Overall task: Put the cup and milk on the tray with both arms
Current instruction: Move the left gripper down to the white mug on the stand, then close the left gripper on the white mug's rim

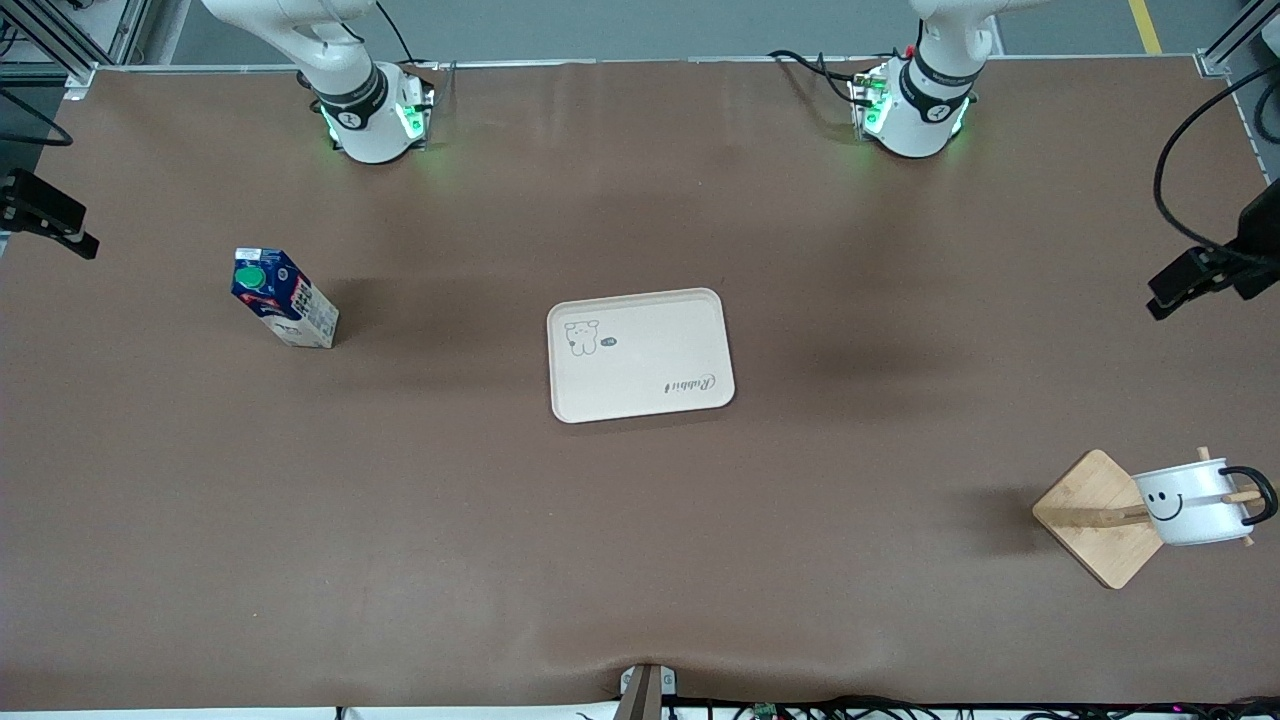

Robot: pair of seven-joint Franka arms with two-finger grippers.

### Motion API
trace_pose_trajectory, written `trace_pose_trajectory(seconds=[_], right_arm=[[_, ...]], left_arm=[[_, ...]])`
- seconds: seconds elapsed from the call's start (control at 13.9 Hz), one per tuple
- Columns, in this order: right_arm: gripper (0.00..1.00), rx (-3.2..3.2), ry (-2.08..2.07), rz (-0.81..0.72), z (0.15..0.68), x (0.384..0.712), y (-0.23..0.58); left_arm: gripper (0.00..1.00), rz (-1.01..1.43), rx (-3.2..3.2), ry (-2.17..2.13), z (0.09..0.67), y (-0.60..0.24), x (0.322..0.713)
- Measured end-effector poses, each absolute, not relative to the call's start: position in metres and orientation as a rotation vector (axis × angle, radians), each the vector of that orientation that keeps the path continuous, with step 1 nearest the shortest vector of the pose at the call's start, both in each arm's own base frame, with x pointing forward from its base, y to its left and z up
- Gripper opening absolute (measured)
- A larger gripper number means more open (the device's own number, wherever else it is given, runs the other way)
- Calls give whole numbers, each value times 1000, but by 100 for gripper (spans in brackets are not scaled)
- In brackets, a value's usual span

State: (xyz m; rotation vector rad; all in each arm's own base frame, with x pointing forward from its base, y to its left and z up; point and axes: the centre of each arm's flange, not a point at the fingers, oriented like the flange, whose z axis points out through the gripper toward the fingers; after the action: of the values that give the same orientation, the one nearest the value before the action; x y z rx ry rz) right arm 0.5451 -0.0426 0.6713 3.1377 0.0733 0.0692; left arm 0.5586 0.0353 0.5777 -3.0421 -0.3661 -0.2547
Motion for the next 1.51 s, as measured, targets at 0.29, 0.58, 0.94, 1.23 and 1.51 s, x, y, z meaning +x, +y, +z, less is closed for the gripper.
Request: trace_pose_trajectory(seconds=[0.29, 0.58, 0.94, 1.23, 1.51], right_arm=[[100, 3137, 73, 74, 672, 545, -43], [100, 3137, 73, 75, 673, 545, -43], [100, 3137, 73, 71, 674, 545, -43], [100, 3137, 73, 67, 674, 544, -43], [100, 3136, 72, 70, 674, 544, -43]], left_arm=[[100, -406, -3026, -565, 531, 32, 565], [100, -633, -3013, -676, 501, 28, 567], [97, -808, -3002, -695, 466, 36, 576], [89, -926, -2964, -622, 435, 48, 592], [84, -1005, -2947, -611, 408, 63, 607]])
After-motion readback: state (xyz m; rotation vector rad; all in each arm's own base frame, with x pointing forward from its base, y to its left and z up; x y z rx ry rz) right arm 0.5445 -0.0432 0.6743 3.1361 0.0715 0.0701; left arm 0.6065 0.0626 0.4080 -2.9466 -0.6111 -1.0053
